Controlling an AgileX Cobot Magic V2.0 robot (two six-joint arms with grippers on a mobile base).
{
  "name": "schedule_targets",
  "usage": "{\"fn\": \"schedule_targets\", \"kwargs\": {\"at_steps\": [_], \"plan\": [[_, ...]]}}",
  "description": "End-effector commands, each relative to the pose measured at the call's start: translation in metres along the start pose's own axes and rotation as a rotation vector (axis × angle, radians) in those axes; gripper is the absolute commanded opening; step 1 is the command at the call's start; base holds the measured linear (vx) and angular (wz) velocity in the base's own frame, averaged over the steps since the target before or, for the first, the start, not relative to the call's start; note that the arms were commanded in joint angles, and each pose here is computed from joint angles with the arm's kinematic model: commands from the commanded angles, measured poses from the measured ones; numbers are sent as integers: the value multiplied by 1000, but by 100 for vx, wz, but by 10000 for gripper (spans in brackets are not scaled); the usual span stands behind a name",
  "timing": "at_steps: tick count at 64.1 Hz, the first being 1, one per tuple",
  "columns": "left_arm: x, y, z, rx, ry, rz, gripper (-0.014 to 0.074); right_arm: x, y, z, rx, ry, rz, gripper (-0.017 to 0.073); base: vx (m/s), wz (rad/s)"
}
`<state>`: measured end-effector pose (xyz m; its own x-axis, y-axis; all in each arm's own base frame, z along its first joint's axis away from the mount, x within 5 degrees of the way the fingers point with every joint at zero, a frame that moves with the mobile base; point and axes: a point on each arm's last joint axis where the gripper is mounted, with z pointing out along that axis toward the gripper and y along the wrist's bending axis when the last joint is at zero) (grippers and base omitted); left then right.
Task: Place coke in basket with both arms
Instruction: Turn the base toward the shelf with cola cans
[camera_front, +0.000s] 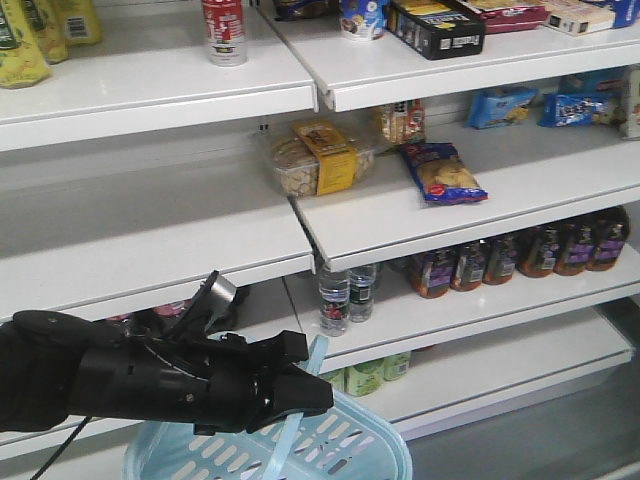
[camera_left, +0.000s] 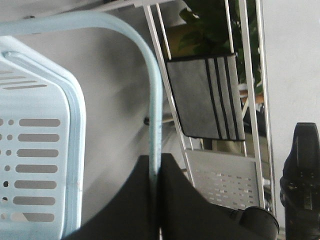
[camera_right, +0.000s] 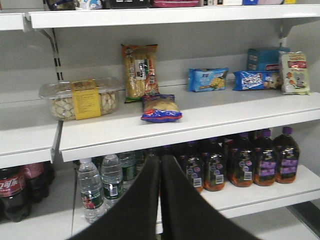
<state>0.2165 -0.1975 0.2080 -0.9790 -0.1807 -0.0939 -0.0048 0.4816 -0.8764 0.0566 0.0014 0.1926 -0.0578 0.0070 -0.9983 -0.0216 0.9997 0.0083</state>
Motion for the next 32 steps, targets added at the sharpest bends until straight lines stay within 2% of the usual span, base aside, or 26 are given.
{"fn": "schedule_targets", "kwargs": {"at_steps": [1, 32], "plan": [[-1, -24, -9, 124, -21, -20, -6, -5, 0, -1, 7, -85, -6, -10, 7, 37], [-1, -24, -9, 124, -21, -20, -6, -5, 0, -1, 7, -85, -6, -10, 7, 35]]}}
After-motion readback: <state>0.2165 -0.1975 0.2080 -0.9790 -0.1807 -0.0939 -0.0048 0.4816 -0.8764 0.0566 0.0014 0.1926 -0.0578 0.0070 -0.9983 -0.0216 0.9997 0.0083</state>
